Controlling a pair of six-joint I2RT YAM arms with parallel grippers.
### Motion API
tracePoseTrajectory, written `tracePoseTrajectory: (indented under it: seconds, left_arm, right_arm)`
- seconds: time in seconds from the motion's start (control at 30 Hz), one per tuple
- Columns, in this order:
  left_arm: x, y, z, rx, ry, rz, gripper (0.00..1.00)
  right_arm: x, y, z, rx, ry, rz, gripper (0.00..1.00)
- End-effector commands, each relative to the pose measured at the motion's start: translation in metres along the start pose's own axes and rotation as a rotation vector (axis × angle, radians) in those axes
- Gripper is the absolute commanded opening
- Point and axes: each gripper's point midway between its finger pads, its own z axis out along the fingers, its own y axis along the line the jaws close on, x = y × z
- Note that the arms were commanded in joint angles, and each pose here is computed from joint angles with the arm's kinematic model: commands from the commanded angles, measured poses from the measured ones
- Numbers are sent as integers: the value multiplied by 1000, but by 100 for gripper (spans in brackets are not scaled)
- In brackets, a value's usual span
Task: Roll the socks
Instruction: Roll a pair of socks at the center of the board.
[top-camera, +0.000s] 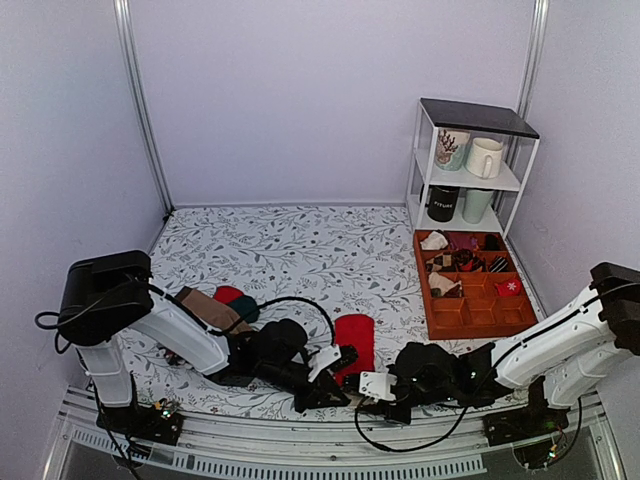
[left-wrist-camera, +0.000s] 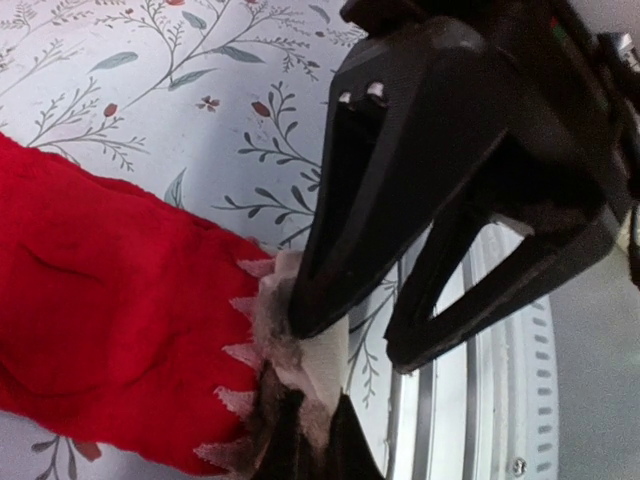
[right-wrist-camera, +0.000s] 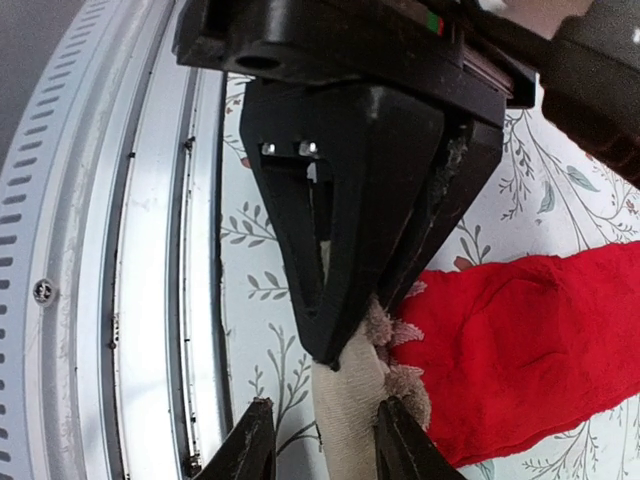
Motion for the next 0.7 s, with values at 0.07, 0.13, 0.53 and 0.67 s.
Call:
tracePoseTrajectory:
  seconds: [0.07, 0.13, 0.53, 0.67]
  left_arm:
    - [137, 20, -11, -71, 423, -209, 0]
    - [138, 19, -10, -65, 429, -206, 0]
    - [138, 26, -10, -66, 435, -203, 0]
    - [128, 42, -16, -150, 402, -187, 2]
  right_arm:
    - [6, -11, 6, 77, 28, -31, 37]
    - [11, -11, 9, 78, 49, -30, 36]
    - [35, 15, 22, -54, 192, 155, 12]
    - [47, 24, 28, -85, 268, 293, 0]
